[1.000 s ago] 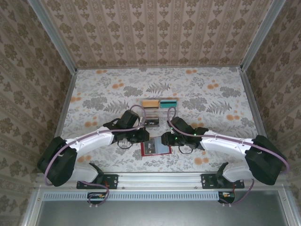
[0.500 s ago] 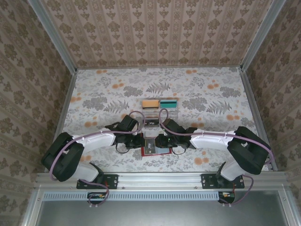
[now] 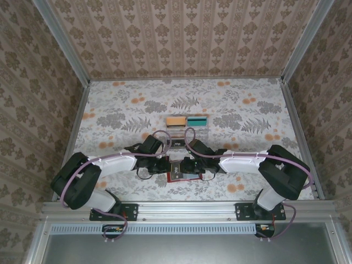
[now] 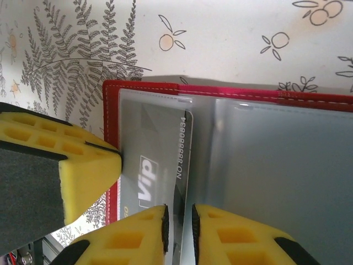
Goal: Take the credit cards out of the card holder
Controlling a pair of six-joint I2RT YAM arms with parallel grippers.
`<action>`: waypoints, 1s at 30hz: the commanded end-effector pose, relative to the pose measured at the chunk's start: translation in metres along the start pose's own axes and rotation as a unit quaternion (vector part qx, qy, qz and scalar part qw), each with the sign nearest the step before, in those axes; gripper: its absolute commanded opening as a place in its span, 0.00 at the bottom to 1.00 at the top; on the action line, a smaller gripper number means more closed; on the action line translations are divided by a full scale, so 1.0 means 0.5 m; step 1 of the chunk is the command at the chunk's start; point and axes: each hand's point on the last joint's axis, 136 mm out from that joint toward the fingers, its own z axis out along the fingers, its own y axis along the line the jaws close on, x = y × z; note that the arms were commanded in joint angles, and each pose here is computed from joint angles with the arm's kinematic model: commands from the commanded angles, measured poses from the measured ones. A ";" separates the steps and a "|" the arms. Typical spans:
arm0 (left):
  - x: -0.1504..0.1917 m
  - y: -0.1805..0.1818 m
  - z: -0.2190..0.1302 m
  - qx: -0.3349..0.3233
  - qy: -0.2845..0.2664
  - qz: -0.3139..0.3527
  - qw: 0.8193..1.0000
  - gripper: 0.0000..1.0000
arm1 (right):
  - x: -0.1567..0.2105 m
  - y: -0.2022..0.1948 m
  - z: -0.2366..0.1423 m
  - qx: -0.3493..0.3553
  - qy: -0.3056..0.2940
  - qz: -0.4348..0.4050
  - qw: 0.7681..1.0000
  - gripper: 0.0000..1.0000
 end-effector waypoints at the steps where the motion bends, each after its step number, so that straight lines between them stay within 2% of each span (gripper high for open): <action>1: 0.023 0.028 0.011 -0.025 0.020 -0.008 0.999 0.00 | 0.002 0.016 0.008 -0.016 0.007 0.007 1.000 0.21; 24: 0.027 0.025 0.013 -0.027 0.019 -0.004 0.999 0.00 | 0.013 -0.006 0.019 0.003 0.016 0.023 1.000 0.22; 30: 0.024 0.023 0.014 -0.026 0.019 -0.003 0.999 0.00 | 0.012 0.006 0.026 -0.017 0.019 0.027 0.999 0.16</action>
